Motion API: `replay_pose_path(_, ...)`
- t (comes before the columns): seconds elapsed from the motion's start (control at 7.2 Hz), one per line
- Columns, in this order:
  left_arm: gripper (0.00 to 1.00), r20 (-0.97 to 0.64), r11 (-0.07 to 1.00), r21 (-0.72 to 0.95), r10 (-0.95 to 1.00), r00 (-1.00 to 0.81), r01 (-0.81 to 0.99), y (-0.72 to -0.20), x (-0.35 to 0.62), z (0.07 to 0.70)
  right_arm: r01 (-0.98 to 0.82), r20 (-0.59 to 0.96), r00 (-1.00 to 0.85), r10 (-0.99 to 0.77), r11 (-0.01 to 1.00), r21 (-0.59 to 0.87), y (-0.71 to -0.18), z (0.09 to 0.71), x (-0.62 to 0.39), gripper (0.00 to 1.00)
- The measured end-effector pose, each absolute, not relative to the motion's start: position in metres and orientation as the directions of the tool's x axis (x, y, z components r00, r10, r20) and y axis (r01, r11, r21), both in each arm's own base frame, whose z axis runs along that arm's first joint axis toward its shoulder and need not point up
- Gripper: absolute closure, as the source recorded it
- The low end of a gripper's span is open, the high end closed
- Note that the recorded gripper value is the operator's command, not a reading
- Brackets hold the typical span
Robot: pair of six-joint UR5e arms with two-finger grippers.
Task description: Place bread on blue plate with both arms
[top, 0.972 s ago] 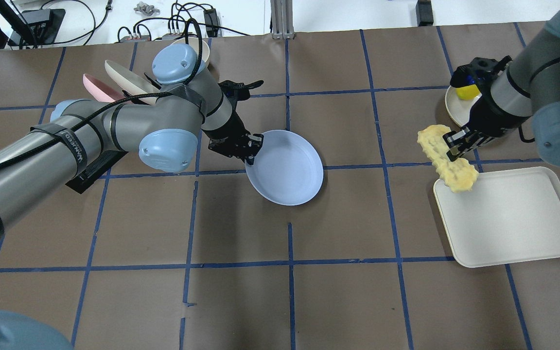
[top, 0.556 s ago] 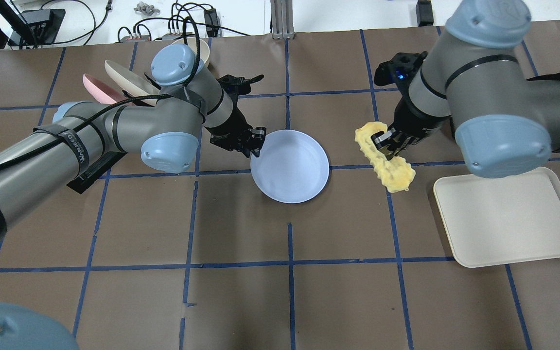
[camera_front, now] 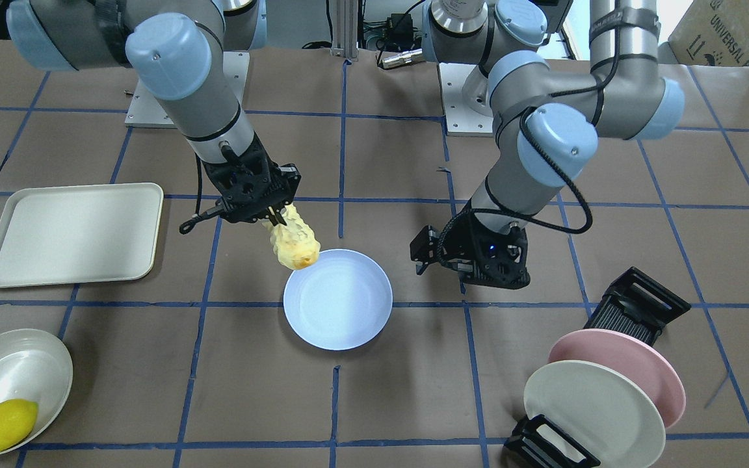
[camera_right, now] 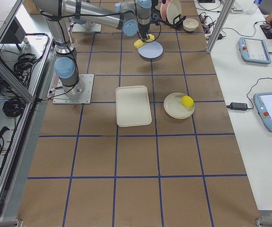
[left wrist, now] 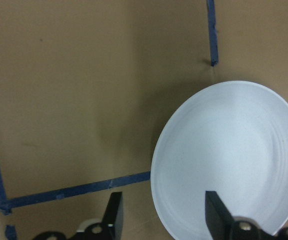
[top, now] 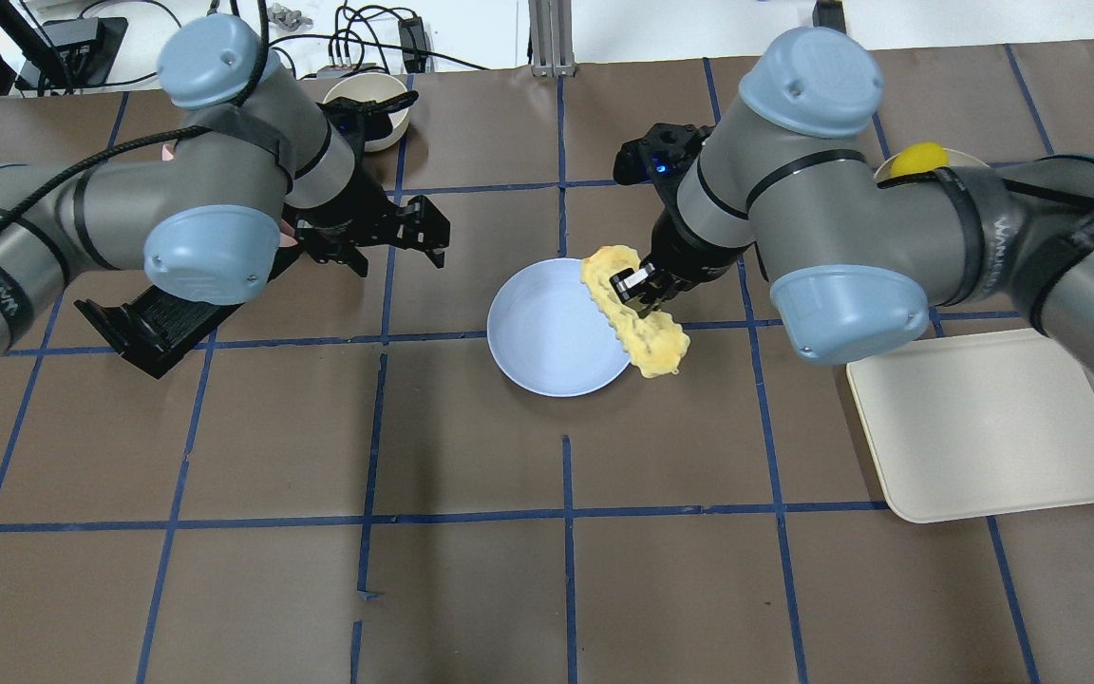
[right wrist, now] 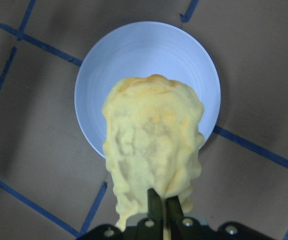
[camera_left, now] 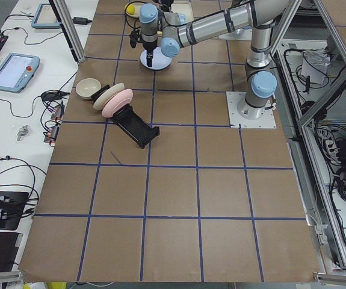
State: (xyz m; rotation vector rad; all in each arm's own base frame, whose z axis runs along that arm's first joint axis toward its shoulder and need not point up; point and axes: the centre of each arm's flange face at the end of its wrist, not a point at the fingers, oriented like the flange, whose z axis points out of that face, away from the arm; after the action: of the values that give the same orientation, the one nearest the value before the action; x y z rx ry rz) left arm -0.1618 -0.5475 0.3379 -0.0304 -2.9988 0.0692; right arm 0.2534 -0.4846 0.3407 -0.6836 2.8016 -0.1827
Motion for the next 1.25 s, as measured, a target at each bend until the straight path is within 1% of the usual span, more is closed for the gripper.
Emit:
replay_pose_path(0.28,0.0,0.016,0.999,-0.03,0.024,-1.0,0.023,-0.522,-0.145,0.39,-0.469,-0.22,-0.827,-0.518,0.85,-0.237,-0.495,0.319,0.28,0.82)
replay_pose_path(0.42,0.0,-0.017,1.0,-0.016,0.025,-1.0,0.025,-0.514,-0.142,0.415,-0.477,-0.221,-0.82,-0.529,0.843,-0.248,-0.498,0.31,0.285,0.78)
replay_pose_path(0.56,0.0,-0.032,1.0,-0.003,0.025,-0.999,0.025,-0.51,-0.139,0.437,-0.481,-0.23,-0.813,-0.535,0.84,-0.25,-0.5,0.301,0.288,0.74)
replay_pose_path(0.69,0.0,-0.038,1.0,-0.001,0.024,-0.999,0.024,-0.51,-0.138,0.452,-0.483,-0.239,-0.808,-0.538,0.838,-0.254,-0.502,0.294,0.29,0.74)
replay_pose_path(0.83,0.0,-0.036,1.0,-0.006,0.02,-0.999,0.02,-0.512,-0.135,0.46,-0.484,-0.24,-0.805,-0.542,0.835,-0.262,-0.505,0.285,0.292,0.74)
replay_pose_path(0.97,0.0,-0.03,1.0,-0.006,0.008,-1.0,0.008,-0.515,-0.128,0.462,-0.488,-0.241,-0.799,-0.551,0.828,-0.275,-0.508,0.278,0.293,0.72)
replay_pose_path(1.11,0.0,-0.026,1.0,-0.004,-0.001,-1.0,-0.001,-0.515,-0.122,0.463,-0.491,-0.244,-0.792,-0.559,0.822,-0.29,-0.511,0.272,0.295,0.31)
replay_pose_path(1.25,0.0,-0.023,1.0,-0.003,-0.004,-1.0,-0.004,-0.514,-0.12,0.462,-0.492,-0.244,-0.787,-0.567,0.815,-0.306,-0.514,0.272,0.296,0.0)
